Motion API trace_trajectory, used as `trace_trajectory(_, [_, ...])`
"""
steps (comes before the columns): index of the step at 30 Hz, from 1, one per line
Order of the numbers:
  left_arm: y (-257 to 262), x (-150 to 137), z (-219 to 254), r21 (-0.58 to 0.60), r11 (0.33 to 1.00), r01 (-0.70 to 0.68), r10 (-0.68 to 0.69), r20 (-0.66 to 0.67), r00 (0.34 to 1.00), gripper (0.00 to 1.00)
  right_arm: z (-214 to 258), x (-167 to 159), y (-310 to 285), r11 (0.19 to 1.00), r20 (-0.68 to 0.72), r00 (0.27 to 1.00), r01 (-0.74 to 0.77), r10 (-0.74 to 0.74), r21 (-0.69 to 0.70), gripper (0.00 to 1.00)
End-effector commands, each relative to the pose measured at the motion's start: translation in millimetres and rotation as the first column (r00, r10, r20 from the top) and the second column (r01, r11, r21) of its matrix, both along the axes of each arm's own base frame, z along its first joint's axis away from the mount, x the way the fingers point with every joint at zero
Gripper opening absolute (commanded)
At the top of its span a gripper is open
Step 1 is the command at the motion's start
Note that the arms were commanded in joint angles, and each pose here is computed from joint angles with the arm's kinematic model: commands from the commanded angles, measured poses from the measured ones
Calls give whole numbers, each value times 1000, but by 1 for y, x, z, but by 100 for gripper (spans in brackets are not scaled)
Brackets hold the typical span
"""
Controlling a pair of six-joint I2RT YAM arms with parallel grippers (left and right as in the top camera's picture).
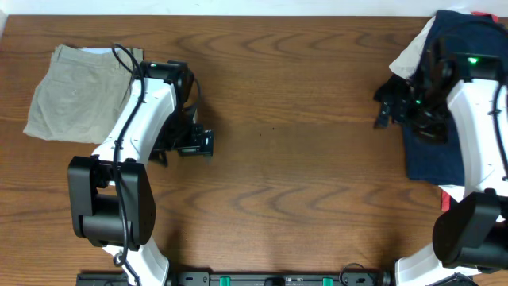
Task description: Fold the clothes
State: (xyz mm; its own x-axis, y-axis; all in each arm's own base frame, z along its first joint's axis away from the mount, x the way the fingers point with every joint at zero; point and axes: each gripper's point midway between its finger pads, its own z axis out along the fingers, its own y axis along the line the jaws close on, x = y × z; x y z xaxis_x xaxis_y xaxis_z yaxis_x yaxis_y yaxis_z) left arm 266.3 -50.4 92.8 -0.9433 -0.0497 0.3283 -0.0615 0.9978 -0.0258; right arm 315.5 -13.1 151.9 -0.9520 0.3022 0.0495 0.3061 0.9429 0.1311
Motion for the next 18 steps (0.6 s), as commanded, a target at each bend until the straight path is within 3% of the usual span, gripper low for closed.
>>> trace_trajectory(1, [8,-15,9,38,999,-23,24,-21,999,98,8,-15,-1,999,-25,999,-32,33,28,99])
trace_trajectory(5, [10,-31,19,26,999,-44,42,86,995,98,6,-28,1,999,11,999,-34,34,22,99])
trace_trajectory(9, [11,-34,36,-23,996,-90,92,352,931,98,5,-33,-1,1000,212,977,4,1,-24,99])
trace_trajectory(11, [10,-32,48,-60,994,-88,106,501,859,98,6,-37,-7,997,329,944,41,-15,-73,99])
trace_trajectory(13, [9,-31,64,-92,994,-66,111,668,736,98,13,-43,-12,989,483,875,80,-11,-121,99])
trace_trajectory(18, [12,-38,94,-149,988,-28,145,871,469,98,22,-66,-19,973,704,710,154,13,-173,99])
